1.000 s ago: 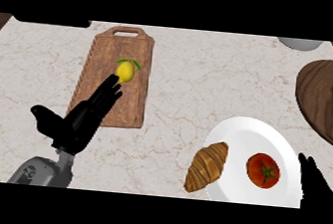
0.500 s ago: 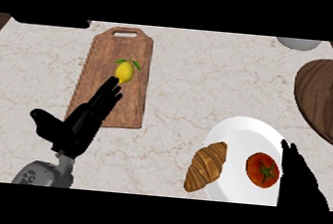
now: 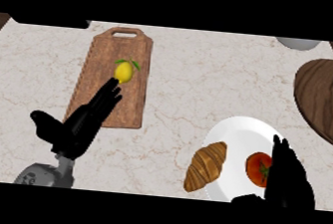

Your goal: Pick the tomato from the plate and place it in the bowl

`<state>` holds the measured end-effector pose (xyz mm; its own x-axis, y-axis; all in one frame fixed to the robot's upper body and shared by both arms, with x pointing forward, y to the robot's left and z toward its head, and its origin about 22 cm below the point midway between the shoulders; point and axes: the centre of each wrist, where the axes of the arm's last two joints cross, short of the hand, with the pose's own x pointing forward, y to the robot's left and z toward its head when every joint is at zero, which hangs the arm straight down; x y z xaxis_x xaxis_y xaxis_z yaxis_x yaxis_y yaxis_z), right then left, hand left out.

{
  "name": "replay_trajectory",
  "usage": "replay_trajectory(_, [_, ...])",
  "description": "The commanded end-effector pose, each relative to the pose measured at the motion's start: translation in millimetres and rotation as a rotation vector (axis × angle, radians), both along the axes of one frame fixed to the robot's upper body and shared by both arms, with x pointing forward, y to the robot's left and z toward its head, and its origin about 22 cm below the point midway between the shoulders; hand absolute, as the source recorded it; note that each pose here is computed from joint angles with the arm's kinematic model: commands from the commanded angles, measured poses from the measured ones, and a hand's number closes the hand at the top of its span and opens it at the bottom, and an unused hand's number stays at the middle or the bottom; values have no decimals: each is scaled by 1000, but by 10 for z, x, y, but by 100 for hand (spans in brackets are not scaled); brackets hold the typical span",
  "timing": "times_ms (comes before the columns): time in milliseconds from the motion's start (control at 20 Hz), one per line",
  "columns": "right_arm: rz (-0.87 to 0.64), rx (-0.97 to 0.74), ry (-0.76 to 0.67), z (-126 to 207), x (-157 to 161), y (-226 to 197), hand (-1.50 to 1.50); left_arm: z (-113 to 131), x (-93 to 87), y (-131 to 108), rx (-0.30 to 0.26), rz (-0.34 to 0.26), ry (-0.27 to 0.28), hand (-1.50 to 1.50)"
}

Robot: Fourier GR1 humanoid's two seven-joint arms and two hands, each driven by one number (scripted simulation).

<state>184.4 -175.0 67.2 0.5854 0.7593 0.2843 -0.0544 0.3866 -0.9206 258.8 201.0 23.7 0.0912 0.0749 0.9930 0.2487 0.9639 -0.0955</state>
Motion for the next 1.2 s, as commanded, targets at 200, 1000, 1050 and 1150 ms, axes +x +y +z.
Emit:
replay_trajectory(200, [-62,-13,6,-98,39,-128,-150,140,154,98,-1,6,13,0])
replay_trajectory(1000, [22,-16,-102,-368,384,-191,150,-27,125,-22,-4,-5,-5,0])
replay_trajectory(1050, [27,-31,-91,-569,326,-257,150,53,75,-42,-15,12,10,0])
replay_trajectory(1150, [33,-36,-94,-467,153,-335,150,137,188,-87,-1,13,-13,0])
